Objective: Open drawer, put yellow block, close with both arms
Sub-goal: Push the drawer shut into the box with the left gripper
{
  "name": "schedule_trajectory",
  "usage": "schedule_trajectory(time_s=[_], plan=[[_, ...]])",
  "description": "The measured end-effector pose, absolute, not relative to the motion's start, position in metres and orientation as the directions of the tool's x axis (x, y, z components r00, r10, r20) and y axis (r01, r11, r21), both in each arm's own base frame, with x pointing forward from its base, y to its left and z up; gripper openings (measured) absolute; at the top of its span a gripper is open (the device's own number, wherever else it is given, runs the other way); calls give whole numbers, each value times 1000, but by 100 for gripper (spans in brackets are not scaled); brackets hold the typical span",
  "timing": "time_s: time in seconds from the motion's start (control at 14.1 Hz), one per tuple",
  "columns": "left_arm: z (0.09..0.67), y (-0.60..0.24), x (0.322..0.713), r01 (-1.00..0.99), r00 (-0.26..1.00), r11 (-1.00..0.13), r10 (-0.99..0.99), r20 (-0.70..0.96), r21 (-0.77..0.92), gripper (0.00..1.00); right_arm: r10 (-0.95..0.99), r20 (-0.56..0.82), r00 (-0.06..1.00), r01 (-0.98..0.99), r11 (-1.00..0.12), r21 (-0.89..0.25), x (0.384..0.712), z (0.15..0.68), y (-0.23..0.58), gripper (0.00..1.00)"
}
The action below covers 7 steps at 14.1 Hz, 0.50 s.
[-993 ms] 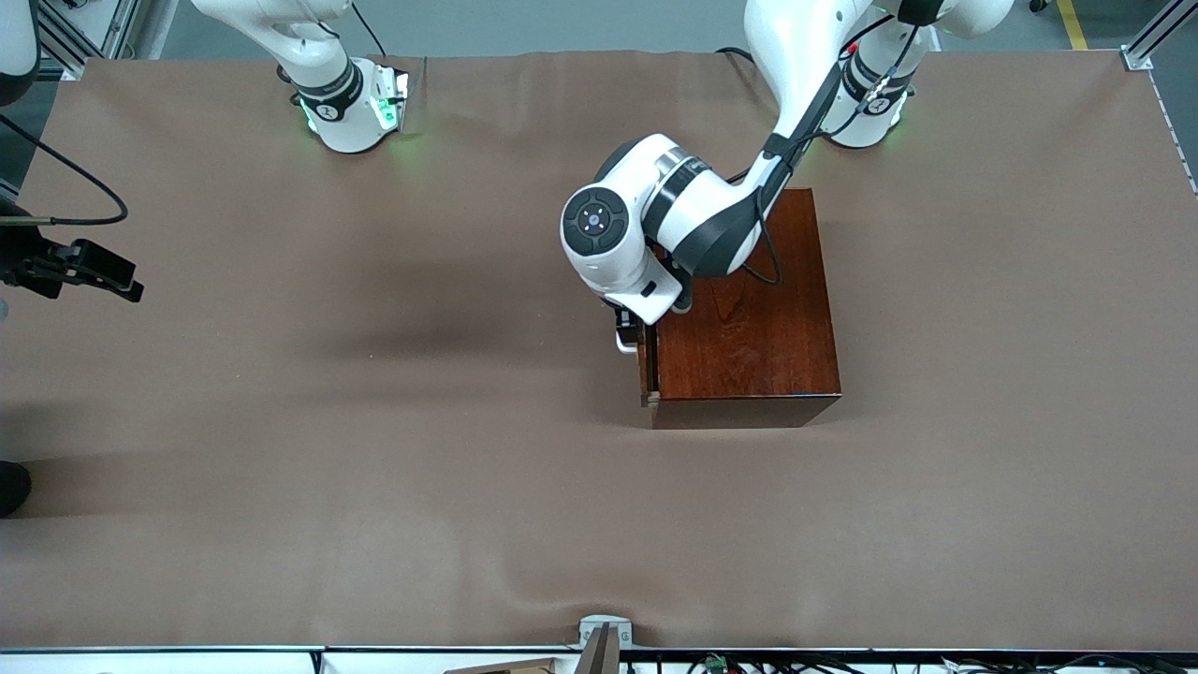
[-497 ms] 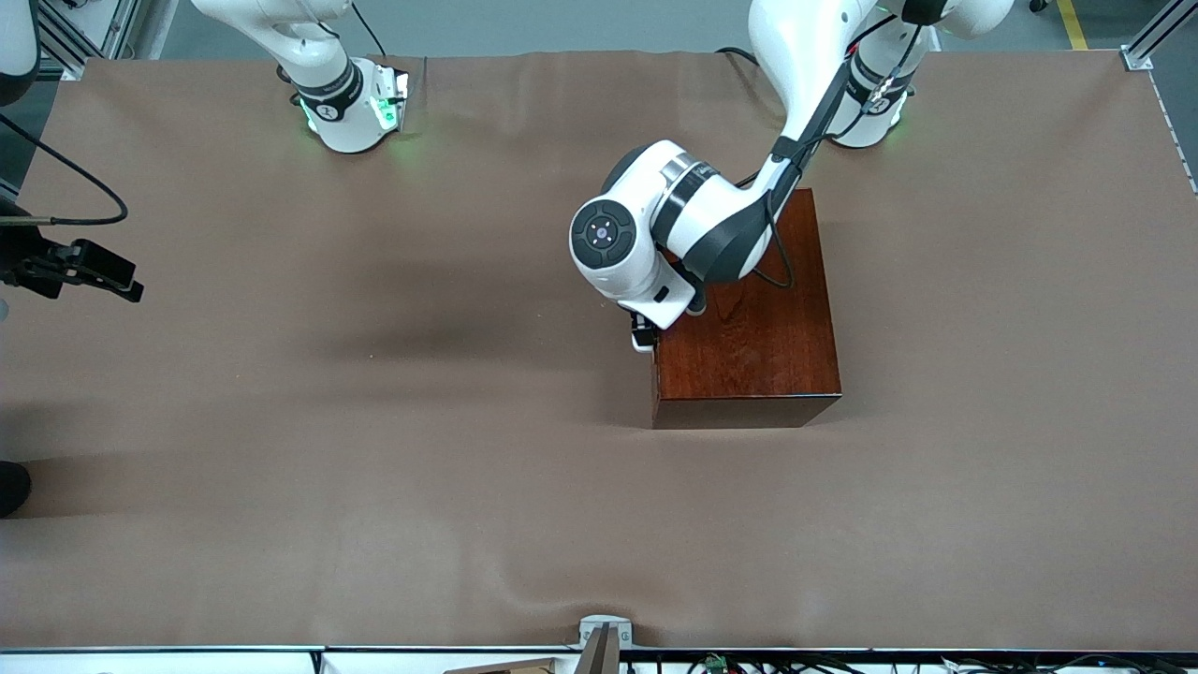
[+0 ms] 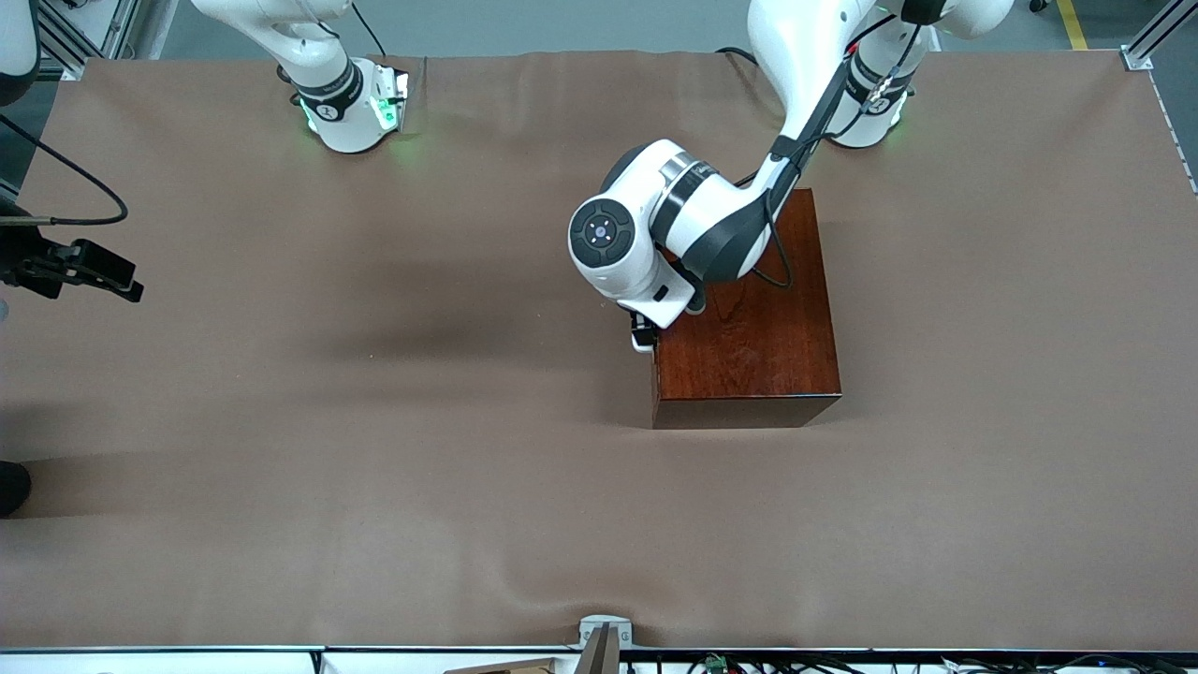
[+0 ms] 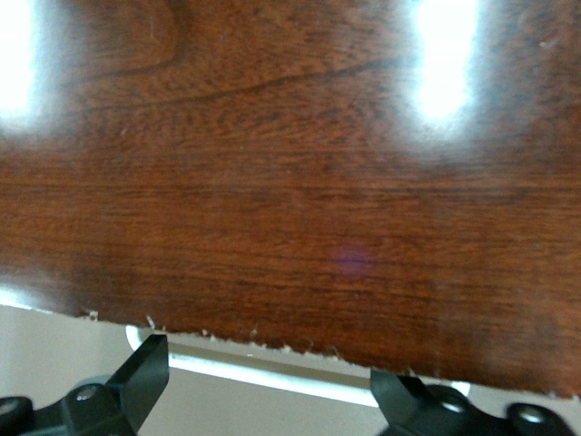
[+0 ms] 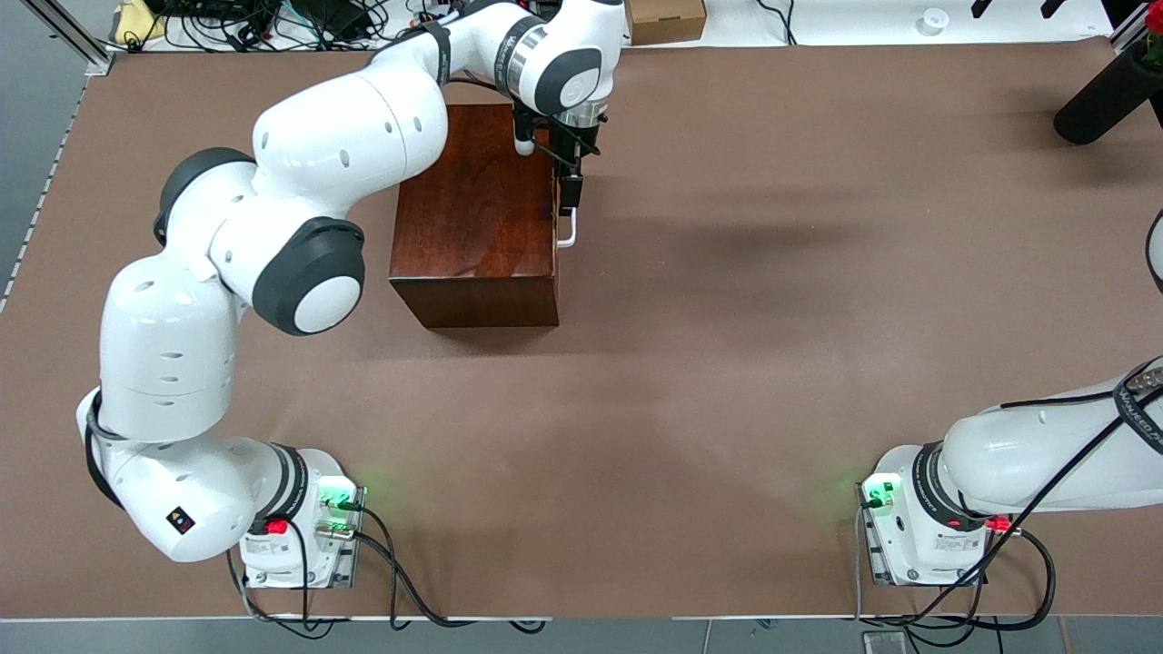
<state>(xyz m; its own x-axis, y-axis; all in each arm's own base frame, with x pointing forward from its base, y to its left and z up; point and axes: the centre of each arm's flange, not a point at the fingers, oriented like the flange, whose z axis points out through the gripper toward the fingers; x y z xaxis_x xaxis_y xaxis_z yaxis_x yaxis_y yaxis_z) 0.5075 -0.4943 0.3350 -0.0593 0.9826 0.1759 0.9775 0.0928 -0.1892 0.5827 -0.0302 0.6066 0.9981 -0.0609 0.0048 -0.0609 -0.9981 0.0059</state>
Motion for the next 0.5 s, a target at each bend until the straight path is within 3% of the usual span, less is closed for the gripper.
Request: schedule_trajectory(time_s=[0.5], plan=[[366,-486,530,985,-100,118,985,143,-126,100,-61,5,998,-61,-998,6,583,607,-30,100]])
